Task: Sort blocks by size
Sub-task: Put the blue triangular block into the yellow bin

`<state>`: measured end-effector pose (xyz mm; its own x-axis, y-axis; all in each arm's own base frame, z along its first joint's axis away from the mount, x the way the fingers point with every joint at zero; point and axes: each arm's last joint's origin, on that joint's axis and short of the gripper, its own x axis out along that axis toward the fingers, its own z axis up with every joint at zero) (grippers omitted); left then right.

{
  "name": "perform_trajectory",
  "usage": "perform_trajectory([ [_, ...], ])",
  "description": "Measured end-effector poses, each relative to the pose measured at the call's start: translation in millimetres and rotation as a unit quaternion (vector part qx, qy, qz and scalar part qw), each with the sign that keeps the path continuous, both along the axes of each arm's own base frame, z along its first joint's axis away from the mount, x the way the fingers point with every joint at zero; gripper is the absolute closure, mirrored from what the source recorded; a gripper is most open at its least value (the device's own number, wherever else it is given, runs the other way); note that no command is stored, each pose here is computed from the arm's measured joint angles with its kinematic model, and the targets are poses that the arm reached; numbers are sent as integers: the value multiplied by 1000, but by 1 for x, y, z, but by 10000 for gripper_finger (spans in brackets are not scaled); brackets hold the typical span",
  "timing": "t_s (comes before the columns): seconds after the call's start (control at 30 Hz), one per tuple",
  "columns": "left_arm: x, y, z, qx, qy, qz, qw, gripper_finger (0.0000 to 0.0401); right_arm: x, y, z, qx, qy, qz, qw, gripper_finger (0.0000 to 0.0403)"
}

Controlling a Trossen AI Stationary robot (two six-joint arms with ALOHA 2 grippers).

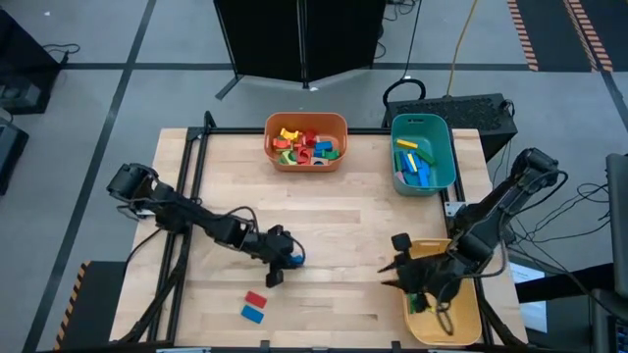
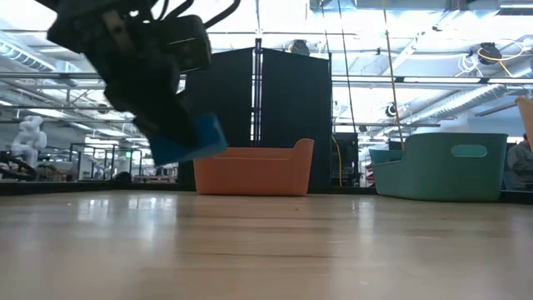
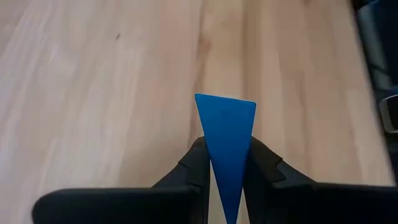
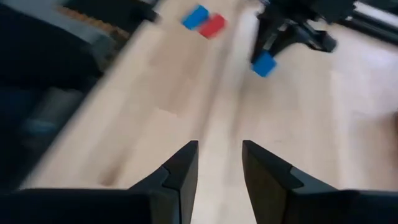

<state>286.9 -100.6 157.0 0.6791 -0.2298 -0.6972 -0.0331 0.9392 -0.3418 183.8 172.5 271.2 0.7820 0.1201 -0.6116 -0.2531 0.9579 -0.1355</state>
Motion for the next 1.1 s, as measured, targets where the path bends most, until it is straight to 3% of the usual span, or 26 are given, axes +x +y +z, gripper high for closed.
perform_trajectory([
  [0.2, 11, 14, 7, -36, -42, -10, 998, 353, 27, -6, -25, -80, 26, -20, 996, 293],
  [0.83, 20, 38, 13, -92, -63, -28, 993, 353, 94, -27, -81, -210, 50, -2, 976, 293],
  [1.1, 24, 46, 18, -120, -84, -49, 988, 353, 118, -34, -88, -231, 1, 5, 973, 293],
])
